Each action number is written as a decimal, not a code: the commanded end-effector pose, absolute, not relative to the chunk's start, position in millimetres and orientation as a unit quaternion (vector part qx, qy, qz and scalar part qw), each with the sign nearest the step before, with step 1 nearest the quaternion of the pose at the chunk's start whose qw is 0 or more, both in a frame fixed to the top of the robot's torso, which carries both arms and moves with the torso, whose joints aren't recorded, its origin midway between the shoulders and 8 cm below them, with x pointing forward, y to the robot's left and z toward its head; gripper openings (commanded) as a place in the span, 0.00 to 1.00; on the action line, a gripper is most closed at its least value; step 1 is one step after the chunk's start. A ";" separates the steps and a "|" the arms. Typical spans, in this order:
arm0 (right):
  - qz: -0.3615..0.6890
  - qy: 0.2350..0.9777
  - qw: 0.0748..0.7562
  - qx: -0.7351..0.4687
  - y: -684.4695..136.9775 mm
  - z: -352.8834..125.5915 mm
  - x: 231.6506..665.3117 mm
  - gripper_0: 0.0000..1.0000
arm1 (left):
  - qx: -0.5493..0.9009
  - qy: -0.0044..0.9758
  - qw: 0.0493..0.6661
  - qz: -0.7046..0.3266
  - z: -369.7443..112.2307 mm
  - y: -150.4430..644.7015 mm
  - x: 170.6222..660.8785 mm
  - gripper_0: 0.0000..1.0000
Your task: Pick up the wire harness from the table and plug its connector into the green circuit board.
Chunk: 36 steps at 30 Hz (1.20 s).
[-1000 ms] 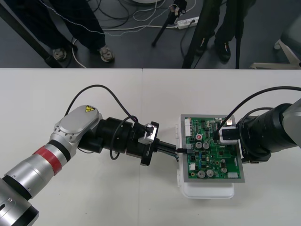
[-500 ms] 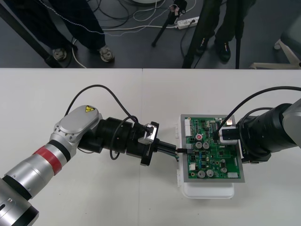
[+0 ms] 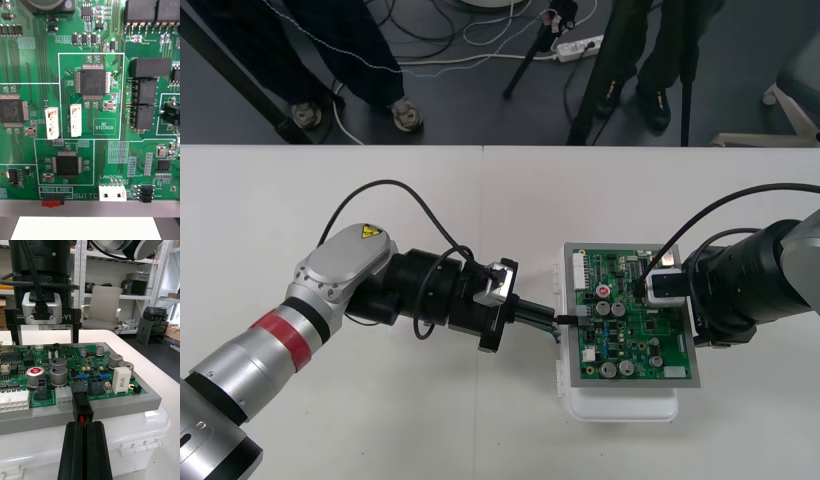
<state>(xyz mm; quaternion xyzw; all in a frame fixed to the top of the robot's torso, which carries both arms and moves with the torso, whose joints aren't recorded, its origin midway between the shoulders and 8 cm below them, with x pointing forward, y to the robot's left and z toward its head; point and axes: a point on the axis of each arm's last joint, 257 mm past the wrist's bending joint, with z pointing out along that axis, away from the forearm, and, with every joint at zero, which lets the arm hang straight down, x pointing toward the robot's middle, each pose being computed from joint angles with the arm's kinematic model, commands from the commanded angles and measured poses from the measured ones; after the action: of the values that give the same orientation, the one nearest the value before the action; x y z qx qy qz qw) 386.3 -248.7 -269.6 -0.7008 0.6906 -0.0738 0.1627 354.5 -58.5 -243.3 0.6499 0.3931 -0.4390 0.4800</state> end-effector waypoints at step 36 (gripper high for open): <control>-0.064 0.671 0.181 -0.716 -222.8 -263.5 387.4 1.00 | 0.665 0.371 0.461 -0.455 -237.6 -57.0 335.7 0.00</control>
<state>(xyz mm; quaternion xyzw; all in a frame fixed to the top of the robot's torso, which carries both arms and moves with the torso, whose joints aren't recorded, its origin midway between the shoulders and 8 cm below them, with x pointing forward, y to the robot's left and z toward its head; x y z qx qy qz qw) 386.2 -248.6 -269.6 -0.7008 0.6906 -0.0737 0.1628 354.7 -58.4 -239.8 0.6468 0.3916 -0.4414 0.4831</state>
